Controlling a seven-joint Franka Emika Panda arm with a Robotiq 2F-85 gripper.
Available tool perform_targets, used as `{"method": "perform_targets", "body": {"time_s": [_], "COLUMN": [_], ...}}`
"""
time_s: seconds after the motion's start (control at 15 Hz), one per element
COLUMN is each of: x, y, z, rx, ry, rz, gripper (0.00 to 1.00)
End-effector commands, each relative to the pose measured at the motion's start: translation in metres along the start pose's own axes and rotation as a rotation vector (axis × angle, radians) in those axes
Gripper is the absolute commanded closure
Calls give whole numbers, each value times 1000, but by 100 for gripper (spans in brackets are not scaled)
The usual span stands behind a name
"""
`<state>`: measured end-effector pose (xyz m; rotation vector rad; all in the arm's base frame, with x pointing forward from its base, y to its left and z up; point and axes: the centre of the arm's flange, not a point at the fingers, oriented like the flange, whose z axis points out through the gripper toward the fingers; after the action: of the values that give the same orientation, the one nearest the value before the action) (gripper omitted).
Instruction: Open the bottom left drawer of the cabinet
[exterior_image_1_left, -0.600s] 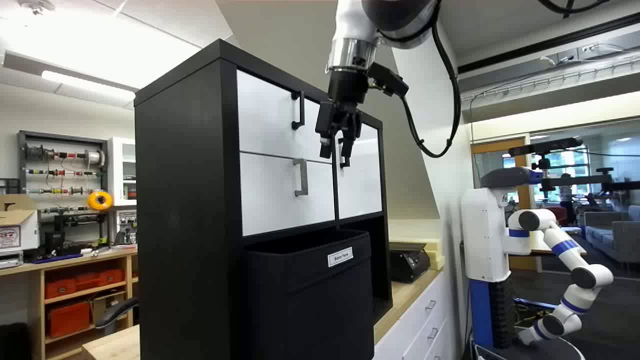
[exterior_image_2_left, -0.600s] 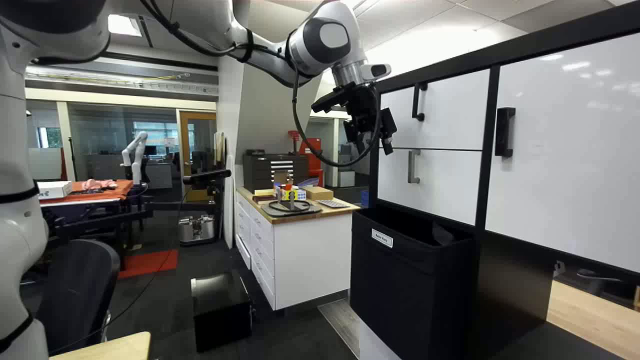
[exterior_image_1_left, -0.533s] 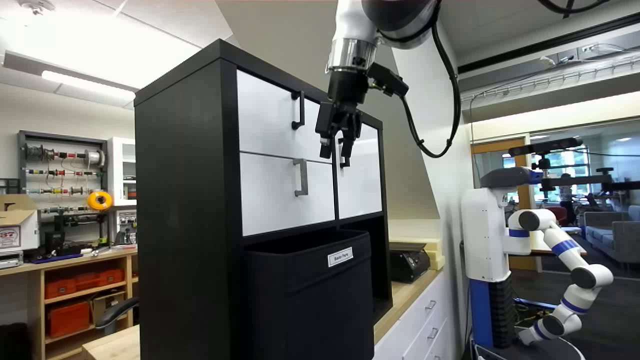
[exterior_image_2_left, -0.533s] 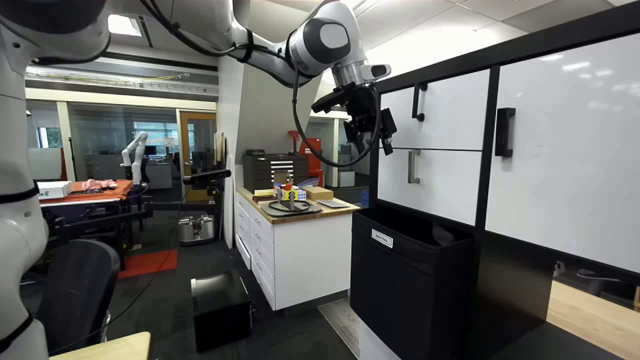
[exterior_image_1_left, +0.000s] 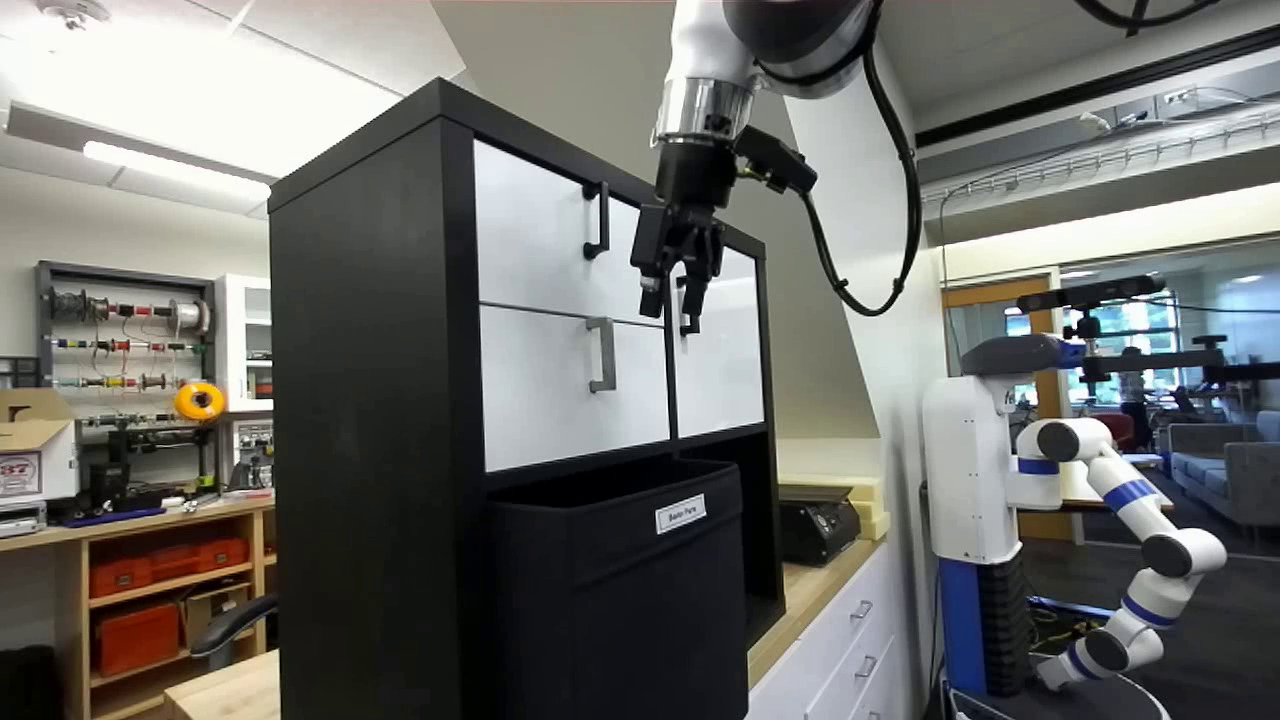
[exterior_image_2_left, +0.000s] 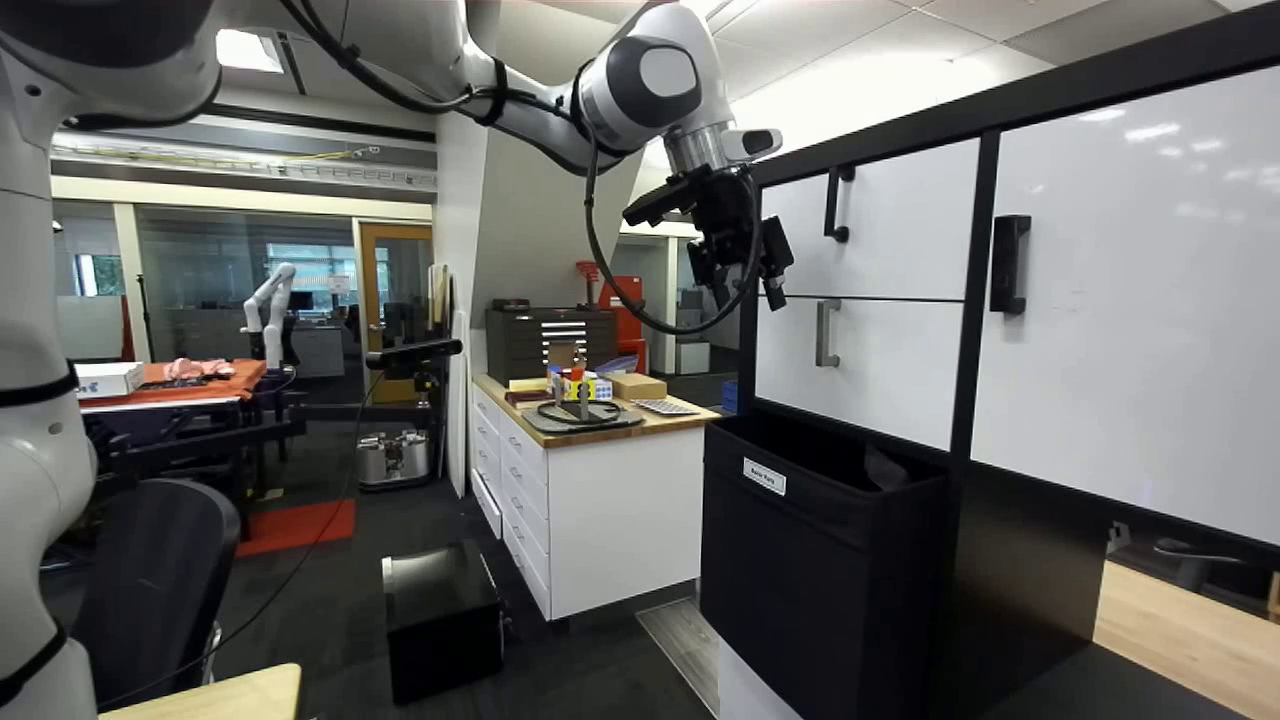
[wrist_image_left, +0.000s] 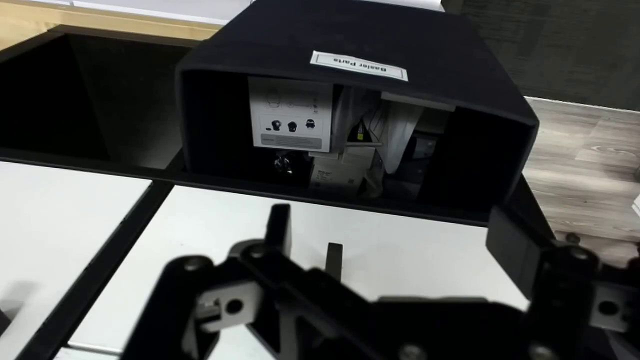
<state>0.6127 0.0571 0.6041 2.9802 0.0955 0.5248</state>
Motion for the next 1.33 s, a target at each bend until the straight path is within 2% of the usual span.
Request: {"method": "perform_targets", "body": {"time_s": [0.0,0.67,1.27], "x": [0,0,26], "y": [0,0,8], "z": [0,0,18], "rx": [0,0,7], "ry": [0,0,126], "rz": [0,0,51], "gripper": [0,0,0]}}
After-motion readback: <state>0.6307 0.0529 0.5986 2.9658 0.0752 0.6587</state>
